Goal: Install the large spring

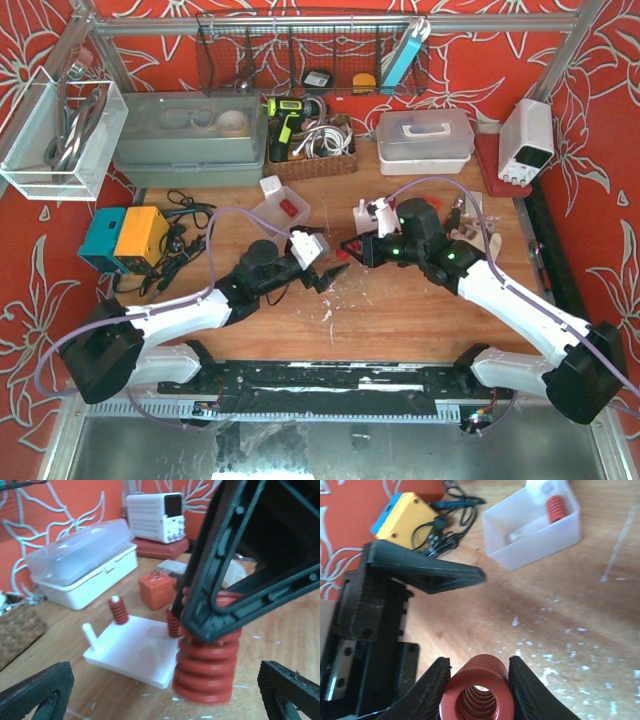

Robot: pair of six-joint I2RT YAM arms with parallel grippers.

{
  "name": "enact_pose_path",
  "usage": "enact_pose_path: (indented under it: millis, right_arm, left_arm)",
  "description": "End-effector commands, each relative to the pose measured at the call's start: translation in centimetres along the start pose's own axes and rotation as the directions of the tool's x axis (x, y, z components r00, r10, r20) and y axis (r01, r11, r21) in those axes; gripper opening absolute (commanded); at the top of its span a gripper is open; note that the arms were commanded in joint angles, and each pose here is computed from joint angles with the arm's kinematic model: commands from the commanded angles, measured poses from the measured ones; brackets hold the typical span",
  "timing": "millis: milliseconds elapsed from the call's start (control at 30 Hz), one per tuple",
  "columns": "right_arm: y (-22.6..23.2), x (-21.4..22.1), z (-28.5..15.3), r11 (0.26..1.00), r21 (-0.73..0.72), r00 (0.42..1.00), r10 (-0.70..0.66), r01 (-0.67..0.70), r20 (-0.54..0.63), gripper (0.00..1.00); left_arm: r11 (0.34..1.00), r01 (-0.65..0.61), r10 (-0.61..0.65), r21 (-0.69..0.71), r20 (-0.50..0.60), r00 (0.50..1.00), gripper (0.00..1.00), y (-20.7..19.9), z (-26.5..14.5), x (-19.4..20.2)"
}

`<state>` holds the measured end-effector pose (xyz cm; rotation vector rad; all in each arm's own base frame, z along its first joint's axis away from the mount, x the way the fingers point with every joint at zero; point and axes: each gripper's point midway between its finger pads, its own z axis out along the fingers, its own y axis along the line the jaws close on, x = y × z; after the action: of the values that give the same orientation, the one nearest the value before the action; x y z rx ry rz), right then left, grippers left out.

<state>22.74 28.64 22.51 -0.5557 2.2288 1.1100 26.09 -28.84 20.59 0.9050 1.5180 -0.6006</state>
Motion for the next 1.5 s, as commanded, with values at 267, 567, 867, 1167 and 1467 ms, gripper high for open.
enact_pose_path:
  millis: [267,567,867,1167,1467]
  right_arm:
    - [-7.4,-4.5,-3.2,0.871,0.491,0.975,-0.138,0.037,0.173,0.0]
    - [-11.1,-7.9,-0.8,0.738,0.669,0.965,-0.228,0.086,0.127,0.0]
    - [-14.4,-10.0,4.3,0.723,0.687,0.981,-0.175,0.07,0.084,0.0]
    - [-18.2,-11.0,6.6,0.691,0.721,0.992,-0.122,0.054,0.043,0.0]
    - [-19.8,-10.0,8.4,0.715,0.698,0.997,-0.075,0.035,0.026,0.0]
  left_arm:
    - [0.91,0.036,-0.076,-0.413,-0.081,0.994,1.0,6.3,-2.4,4.5]
    - [0.939,0.048,-0.055,-0.339,-0.011,0.998,1.0,4.3,-3.6,6.4]
    - [0.956,0.06,-0.056,-0.288,0.021,0.998,1.0,3.4,-3.6,5.8]
    - [0.961,0.059,-0.052,-0.271,0.033,0.998,1.0,3.1,-3.7,5.1]
    - [0.964,0.052,-0.043,-0.261,0.041,0.998,1.0,2.9,-3.9,4.7]
